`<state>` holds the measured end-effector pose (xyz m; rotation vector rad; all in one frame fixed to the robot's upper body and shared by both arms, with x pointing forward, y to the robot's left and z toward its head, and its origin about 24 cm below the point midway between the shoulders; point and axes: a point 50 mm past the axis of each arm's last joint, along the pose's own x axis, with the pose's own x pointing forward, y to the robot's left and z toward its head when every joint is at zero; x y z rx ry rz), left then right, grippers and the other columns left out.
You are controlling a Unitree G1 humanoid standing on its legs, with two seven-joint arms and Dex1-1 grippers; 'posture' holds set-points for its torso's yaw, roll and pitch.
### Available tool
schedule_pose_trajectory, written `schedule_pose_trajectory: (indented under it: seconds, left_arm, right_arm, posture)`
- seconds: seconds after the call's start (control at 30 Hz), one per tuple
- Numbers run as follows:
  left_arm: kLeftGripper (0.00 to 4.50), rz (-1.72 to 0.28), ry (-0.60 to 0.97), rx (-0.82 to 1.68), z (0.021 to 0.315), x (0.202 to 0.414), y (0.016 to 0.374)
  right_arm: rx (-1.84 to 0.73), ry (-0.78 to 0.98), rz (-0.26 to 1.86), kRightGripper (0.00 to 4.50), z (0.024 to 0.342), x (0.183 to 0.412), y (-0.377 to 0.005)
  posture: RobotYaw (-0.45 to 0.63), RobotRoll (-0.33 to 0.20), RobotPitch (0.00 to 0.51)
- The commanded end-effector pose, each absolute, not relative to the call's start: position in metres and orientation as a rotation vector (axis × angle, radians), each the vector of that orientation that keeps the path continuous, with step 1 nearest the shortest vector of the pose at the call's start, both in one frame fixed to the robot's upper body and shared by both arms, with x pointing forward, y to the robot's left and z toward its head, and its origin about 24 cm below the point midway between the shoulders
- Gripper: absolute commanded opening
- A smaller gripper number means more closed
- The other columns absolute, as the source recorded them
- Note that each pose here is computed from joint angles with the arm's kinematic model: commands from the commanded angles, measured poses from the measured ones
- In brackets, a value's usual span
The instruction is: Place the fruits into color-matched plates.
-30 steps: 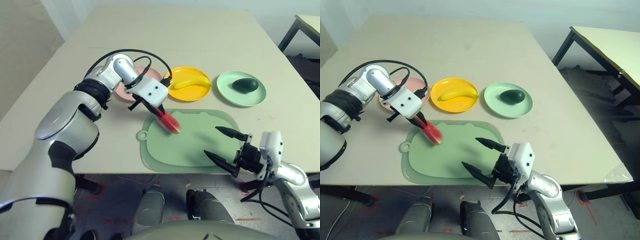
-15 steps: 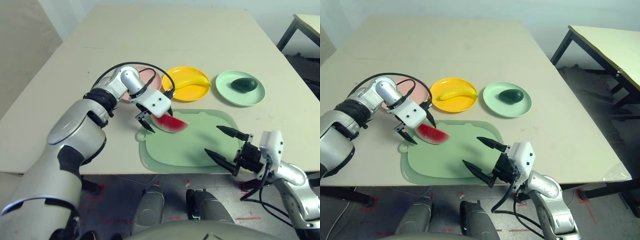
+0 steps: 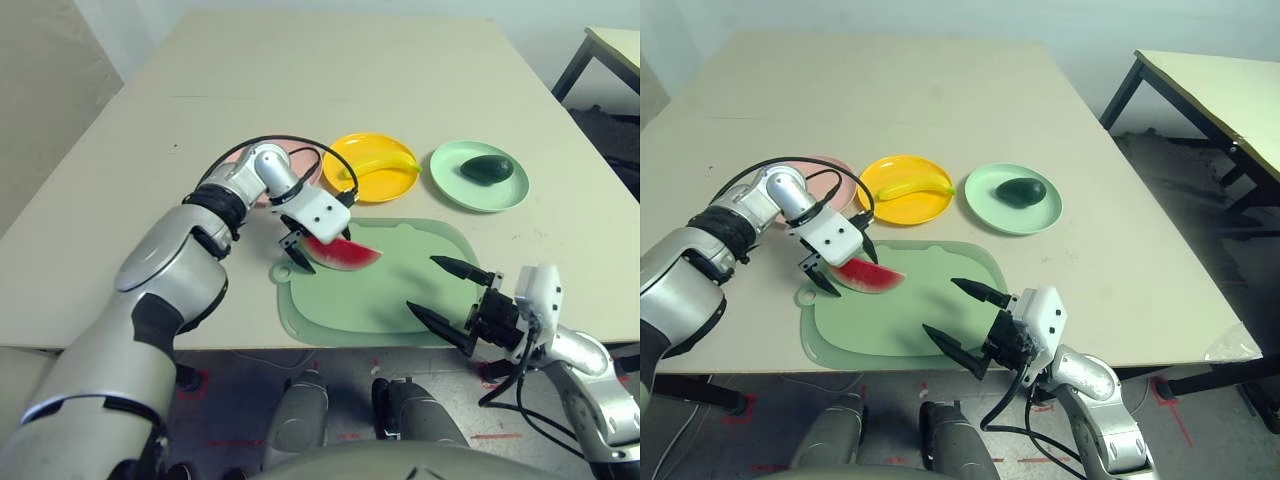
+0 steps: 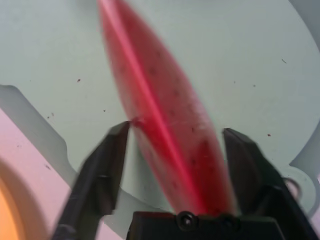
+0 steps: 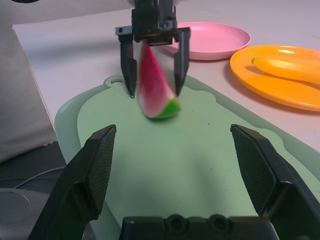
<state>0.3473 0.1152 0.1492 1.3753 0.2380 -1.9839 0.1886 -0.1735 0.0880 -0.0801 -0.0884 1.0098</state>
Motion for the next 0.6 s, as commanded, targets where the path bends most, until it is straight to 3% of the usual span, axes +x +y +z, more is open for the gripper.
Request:
schedule_pose_trajectory:
  seconds: [0.03, 0.1, 0.4, 0.6]
  left_arm:
    - [2.51, -1.999, 0.259, 1.367, 0.143, 0.346, 0.116]
    - [2.18, -1.998, 0.272, 1.369, 0.143, 0.346, 0.116]
    - [2.18, -1.988, 0.318, 1.373, 0.142, 0.347, 0.12]
    - [2.18, -1.899, 0.257, 1.353, 0.169, 0.355, 0.125]
  right_arm:
    - [-0.09, -0.09, 1.019, 4.5, 0.09, 0.187, -0.173]
    - [-0.091, -0.089, 1.021, 4.5, 0.09, 0.187, -0.173]
    - [-0.099, -0.09, 1.02, 4.5, 0.091, 0.188, -0.175]
    - [-0.084, -0.115, 1.019, 4.5, 0.097, 0.19, -0.174]
  posture:
    - [0.08, 0.0, 0.109]
    - [0.08, 0.0, 0.109]
    - [0.08, 0.0, 0.101]
    - [0.09, 0.0, 0.103]
